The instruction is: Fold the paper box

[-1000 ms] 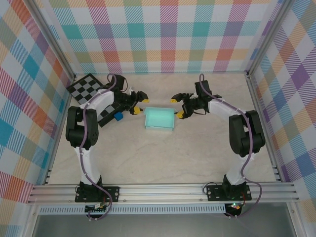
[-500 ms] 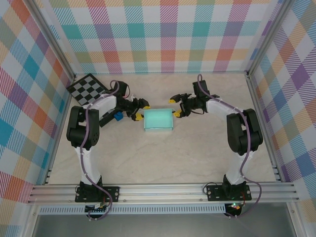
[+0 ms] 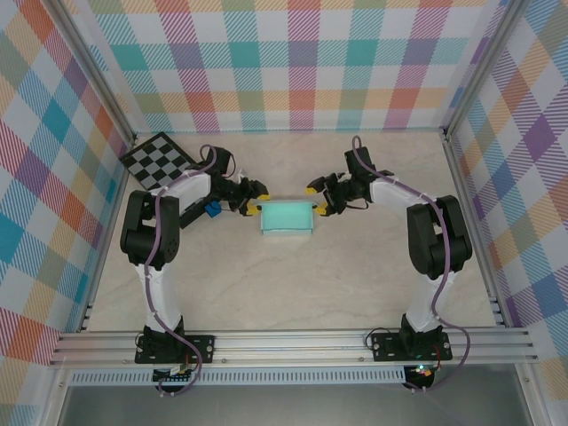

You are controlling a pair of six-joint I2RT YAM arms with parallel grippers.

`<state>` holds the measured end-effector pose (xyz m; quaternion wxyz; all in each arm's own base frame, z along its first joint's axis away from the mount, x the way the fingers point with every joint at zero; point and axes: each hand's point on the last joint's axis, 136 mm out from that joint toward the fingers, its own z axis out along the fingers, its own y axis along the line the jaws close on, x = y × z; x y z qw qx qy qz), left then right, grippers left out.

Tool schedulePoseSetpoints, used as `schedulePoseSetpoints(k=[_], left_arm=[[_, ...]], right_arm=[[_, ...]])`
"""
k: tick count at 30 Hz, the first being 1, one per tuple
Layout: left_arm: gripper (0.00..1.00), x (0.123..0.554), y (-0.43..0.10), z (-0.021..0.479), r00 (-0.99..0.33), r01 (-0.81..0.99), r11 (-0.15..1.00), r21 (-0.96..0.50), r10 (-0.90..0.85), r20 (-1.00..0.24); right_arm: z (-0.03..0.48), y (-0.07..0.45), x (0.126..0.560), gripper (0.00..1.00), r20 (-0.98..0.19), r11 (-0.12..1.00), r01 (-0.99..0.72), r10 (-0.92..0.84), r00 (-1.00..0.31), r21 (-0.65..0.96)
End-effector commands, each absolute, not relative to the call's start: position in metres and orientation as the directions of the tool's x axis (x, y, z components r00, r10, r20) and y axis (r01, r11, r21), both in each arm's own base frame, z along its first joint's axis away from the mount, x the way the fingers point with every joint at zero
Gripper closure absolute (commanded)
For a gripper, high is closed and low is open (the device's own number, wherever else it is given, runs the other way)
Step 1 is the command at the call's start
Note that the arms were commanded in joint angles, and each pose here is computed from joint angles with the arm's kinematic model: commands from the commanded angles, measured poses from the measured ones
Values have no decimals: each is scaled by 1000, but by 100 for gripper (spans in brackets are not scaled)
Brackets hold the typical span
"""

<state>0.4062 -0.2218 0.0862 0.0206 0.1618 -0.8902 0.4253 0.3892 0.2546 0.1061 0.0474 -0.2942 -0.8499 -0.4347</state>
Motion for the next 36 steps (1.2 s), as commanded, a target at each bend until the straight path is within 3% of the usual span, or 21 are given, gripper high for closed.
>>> schedulePoseSetpoints(k=[1,17,25,29,36], left_arm=[[52,388,-222,85,-965,-250,633,-733,-222,138],[53,367,-207,50,-991,-82,825,-559,-126,-42],[53,358,-212,47,-996,-1,893,-451,-40,-76],[53,354,-212,44,-996,25,910,-413,-11,-86],[53,348,-209,27,-998,27,921,-388,3,-63]], right_arm=[[91,251,380,48,301,535,512,435,-849,672],[90,221,367,46,105,742,327,330,-938,585],[112,201,364,34,-43,841,111,157,-987,530],[111,206,357,24,-16,794,59,86,-996,605],[108,233,355,20,59,626,90,71,-996,774]])
